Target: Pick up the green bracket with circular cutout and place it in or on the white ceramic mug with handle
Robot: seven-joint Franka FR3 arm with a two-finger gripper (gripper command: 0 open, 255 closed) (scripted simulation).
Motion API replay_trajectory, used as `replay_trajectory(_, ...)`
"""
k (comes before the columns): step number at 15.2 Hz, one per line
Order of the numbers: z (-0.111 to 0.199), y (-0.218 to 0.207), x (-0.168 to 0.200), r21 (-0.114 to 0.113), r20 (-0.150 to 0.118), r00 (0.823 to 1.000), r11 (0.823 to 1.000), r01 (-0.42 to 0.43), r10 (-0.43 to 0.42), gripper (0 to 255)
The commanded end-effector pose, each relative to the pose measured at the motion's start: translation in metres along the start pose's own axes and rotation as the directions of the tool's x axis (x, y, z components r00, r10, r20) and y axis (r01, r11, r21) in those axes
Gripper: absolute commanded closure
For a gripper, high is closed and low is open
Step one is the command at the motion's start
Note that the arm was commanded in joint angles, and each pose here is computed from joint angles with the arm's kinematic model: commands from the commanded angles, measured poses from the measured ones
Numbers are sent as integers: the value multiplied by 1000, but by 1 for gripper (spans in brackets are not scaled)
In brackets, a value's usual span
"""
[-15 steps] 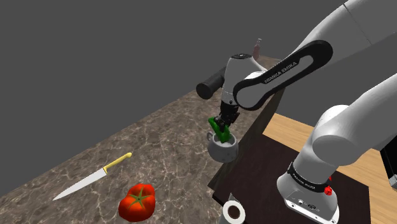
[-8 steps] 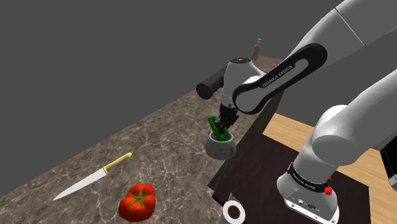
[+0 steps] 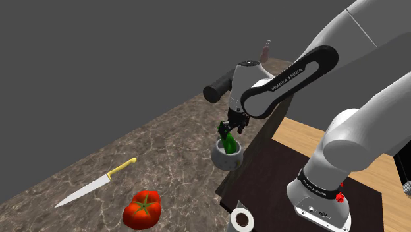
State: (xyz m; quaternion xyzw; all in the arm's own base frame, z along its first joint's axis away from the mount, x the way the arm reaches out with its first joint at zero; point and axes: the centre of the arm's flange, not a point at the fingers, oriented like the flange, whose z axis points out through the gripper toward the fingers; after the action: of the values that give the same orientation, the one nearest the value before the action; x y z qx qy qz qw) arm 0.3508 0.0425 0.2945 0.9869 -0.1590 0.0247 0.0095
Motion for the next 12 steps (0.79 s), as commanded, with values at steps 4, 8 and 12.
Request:
replay_trajectory(4,-50,0,0,0,0,1000,1000,0,0,0)
replay_trajectory(8,-50,0,0,0,0,1000,1000,0,0,0)
replay_trajectory(12,-50,0,0,0,0,1000,1000,0,0,0)
